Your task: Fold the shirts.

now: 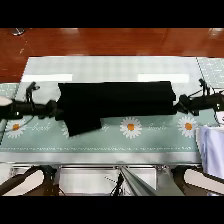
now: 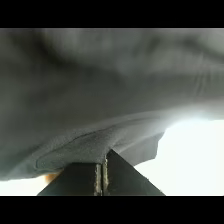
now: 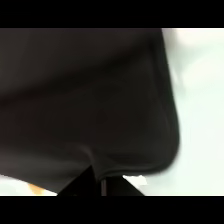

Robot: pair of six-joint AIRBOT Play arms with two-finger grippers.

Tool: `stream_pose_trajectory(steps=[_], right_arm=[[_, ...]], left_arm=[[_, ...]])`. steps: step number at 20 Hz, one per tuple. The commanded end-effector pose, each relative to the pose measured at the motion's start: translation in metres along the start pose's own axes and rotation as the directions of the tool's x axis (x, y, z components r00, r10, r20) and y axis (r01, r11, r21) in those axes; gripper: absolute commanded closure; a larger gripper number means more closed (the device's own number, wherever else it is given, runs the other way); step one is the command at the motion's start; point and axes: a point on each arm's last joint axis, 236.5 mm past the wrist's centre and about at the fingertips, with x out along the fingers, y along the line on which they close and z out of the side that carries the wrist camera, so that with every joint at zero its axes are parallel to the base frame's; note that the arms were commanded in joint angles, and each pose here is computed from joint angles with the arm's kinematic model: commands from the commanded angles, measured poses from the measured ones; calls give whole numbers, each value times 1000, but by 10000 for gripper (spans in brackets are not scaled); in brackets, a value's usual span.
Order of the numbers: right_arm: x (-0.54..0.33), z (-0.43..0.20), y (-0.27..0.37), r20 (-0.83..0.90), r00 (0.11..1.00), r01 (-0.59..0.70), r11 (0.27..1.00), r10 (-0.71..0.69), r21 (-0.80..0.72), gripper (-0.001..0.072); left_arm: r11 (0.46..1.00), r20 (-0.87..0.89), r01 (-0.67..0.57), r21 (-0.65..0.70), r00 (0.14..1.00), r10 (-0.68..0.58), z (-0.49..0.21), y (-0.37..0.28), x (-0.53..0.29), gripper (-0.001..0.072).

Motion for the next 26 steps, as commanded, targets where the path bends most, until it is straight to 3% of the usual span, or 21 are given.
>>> stream_pose_trajectory(steps=[1, 7, 15, 16, 17, 18, 21, 24, 25, 26], right_arm=[[-3, 50, 24, 69, 993, -91, 996, 91, -1, 692], [5, 105, 45, 109, 979, -172, 985, 172, -11, 692], [42, 139, 41, 130, 977, -174, 985, 169, 24, 691], [41, 140, 42, 134, 976, -175, 984, 171, 22, 631], [37, 140, 42, 130, 976, -180, 983, 176, 19, 390], [31, 138, 43, 108, 976, -187, 982, 186, -7, 146], [-1, 135, 19, 57, 989, -135, 990, 138, -44, 117], [-15, 120, -46, -2, 1000, 26, 995, -26, 93, 114], [-13, 115, -56, -16, 998, 55, 994, -54, 96, 108], [-10, 114, -59, -18, 998, 58, 994, -57, 90, 108]], left_arm=[[1000, 27, -8, 2, 1000, 8, 60, -18, 13, 677], [994, 51, 17, -105, 999, -12, 144, -27, 35, 677], [995, -36, 27, -95, 999, -31, 160, -22, 70, 671], [995, -19, 26, -93, 999, -28, 164, -22, 70, 555], [997, -24, 31, -65, 999, -33, 164, -24, 66, 238], [999, -54, 39, -23, 998, -41, 162, -27, 56, 6], [989, -112, -142, -44, 984, 136, 157, 18, 5, 7], [927, -151, -374, -42, 919, 364, 130, 82, -46, 7], [942, -143, -335, -6, 933, 330, 120, 78, -45, 7], [976, -129, -213, 35, 968, 215, 109, 52, -35, 7]])
